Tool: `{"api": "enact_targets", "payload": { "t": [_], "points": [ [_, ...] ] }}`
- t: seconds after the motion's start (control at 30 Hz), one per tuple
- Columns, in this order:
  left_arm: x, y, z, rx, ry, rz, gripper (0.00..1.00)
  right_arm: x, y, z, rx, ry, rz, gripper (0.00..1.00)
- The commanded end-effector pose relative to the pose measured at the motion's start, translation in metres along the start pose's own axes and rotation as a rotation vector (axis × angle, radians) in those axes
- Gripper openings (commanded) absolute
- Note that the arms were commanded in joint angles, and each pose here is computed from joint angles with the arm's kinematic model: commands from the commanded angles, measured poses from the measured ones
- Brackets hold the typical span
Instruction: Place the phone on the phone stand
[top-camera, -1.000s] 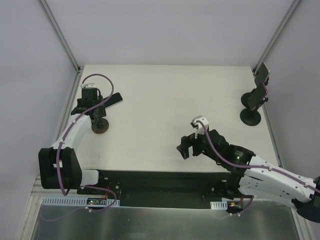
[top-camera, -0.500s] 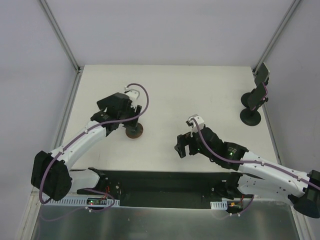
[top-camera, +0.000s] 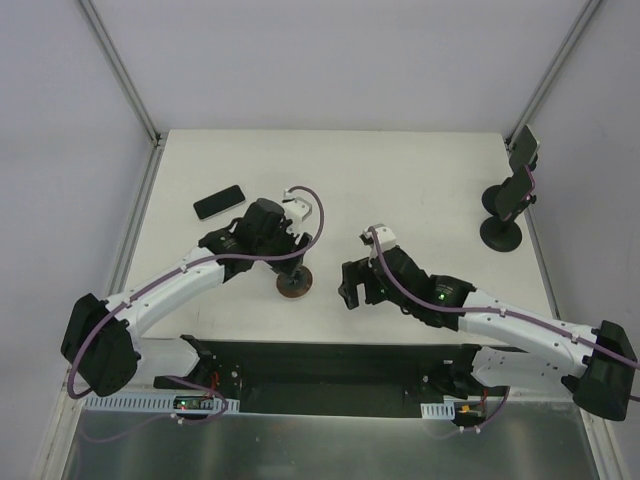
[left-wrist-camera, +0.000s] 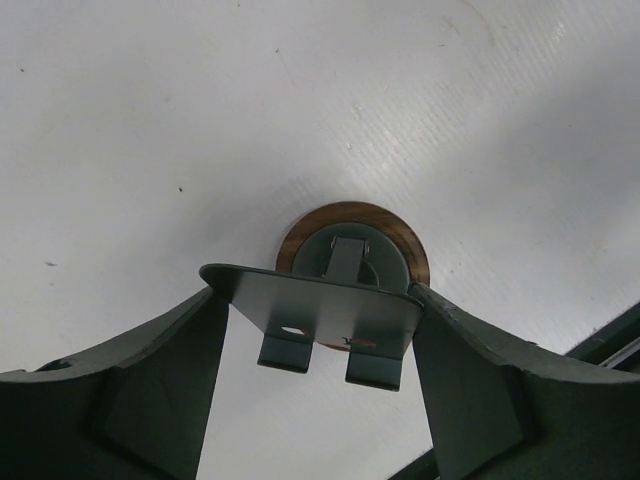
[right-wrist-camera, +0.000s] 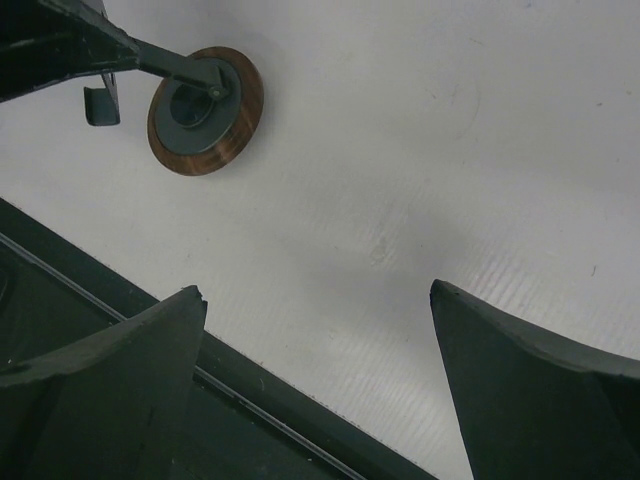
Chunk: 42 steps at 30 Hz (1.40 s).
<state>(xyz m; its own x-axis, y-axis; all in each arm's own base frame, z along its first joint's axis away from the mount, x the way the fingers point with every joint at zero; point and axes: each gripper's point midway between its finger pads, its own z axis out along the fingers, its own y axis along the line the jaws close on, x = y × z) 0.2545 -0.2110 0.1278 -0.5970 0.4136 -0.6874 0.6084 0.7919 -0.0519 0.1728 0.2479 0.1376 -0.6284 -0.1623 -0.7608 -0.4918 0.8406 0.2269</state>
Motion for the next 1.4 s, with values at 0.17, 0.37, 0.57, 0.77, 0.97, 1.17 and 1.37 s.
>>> {"api": "enact_targets", "payload": {
  "t": [0.17, 0.37, 0.57, 0.77, 0.97, 1.17, 1.37],
  "points": [
    [-0.051, -0.022, -0.061, 0.124, -0.291, 0.048, 0.81, -0.057, 0.045, 0.011, -0.116, -0.077, 0.066, 0.96],
    [-0.060, -0.003, -0.080, 0.018, -0.370, 0.034, 0.87, -0.062, 0.060, 0.028, -0.174, -0.030, 0.073, 0.99],
    [-0.064, 0.029, -0.107, -0.157, -0.494, -0.028, 0.87, -0.076, 0.082, 0.048, -0.336, 0.056, 0.120, 0.85],
    [-0.068, 0.052, -0.137, -0.285, -0.628, -0.078, 0.85, -0.088, 0.096, 0.067, -0.458, 0.061, 0.138, 0.77],
    [-0.070, 0.054, -0.149, -0.293, -0.690, -0.079, 0.85, -0.085, 0.107, 0.092, -0.519, 0.141, 0.150, 0.57],
    [-0.071, 0.051, -0.143, -0.271, -0.675, -0.072, 0.85, -0.081, 0.101, 0.109, -0.483, 0.136, 0.162, 0.49],
    [-0.071, 0.049, -0.141, -0.263, -0.670, -0.067, 0.85, -0.074, 0.100, 0.114, -0.477, 0.156, 0.170, 0.33]
  ]
}}
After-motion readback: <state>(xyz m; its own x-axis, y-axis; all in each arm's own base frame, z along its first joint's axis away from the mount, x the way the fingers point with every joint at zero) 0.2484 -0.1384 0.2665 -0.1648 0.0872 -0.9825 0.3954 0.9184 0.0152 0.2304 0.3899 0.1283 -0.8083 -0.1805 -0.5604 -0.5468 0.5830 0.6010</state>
